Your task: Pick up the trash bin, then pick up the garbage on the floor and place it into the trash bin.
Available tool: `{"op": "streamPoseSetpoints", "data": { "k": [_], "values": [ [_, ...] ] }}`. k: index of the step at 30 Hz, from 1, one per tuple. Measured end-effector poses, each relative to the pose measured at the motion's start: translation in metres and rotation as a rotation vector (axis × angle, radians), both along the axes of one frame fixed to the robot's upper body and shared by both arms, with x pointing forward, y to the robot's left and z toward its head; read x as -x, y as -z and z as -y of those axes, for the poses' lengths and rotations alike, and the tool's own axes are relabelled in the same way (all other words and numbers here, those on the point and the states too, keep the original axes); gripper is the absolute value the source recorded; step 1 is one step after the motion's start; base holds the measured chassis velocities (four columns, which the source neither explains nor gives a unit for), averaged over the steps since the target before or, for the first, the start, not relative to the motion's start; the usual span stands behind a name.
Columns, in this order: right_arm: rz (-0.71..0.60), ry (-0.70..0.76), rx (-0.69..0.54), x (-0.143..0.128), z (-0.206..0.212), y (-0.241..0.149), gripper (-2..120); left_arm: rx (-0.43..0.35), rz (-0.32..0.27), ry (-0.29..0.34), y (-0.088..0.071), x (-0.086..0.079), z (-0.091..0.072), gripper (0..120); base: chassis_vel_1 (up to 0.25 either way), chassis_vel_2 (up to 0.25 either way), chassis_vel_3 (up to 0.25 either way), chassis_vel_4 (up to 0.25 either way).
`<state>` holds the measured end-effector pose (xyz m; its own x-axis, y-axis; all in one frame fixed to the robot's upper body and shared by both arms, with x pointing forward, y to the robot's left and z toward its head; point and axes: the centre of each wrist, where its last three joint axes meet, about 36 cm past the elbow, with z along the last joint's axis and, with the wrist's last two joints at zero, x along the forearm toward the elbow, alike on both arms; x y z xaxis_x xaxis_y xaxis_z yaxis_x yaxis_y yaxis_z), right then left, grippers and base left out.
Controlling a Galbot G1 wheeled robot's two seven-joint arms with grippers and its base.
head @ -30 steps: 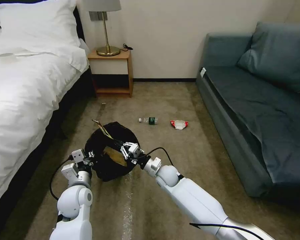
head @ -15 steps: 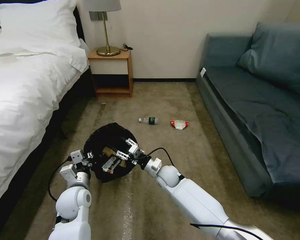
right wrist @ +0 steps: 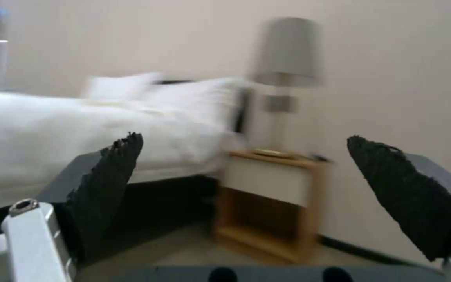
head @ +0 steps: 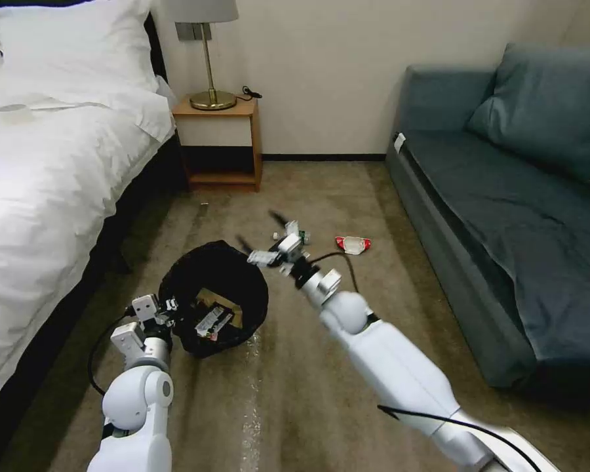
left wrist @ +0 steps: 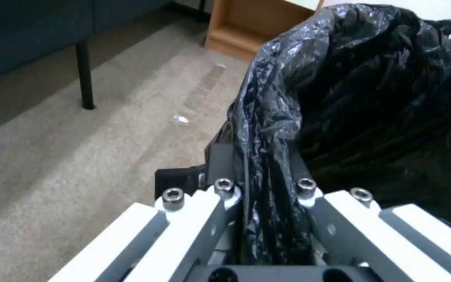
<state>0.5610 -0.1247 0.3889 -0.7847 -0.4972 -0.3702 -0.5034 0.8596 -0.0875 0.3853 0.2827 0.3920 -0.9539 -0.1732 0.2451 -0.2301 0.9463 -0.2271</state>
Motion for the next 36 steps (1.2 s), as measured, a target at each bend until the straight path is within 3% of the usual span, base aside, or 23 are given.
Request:
{"op": "streamPoseSetpoints", "data": {
  "k": [2, 7, 13, 16, 24, 36],
  "values": [
    [-0.025, 0.128, -0.043, -0.004, 0.023, 0.0, 100, -0.003, 0.003, 0.003, -0.001, -0.002, -0.002, 4, 0.0, 0.0, 0.0, 0.0],
    [-0.051, 0.243, -0.048, 0.0, 0.058, 0.011, 100, -0.004, 0.009, 0.009, -0.002, -0.004, -0.001, 4, 0.0, 0.0, 0.0, 0.0],
    [-0.112, 0.345, -0.02, 0.023, 0.099, 0.04, 100, -0.004, 0.01, 0.015, -0.003, -0.006, 0.001, 4, 0.0, 0.0, 0.0, 0.0],
    [-0.196, 0.431, -0.023, 0.053, 0.129, 0.071, 100, -0.005, 0.011, 0.017, -0.003, -0.008, 0.002, 4, 0.0, 0.0, 0.0, 0.0],
    [-0.162, 0.499, -0.033, 0.072, 0.157, 0.097, 100, -0.006, 0.01, 0.021, -0.002, -0.01, 0.003, 4, 0.0, 0.0, 0.0, 0.0],
    [-0.121, 0.469, 0.033, 0.092, 0.17, 0.108, 100, -0.006, 0.004, 0.02, 0.0, -0.009, 0.002, 4, 0.0, 0.0, 0.0, 0.0]
  ]
}}
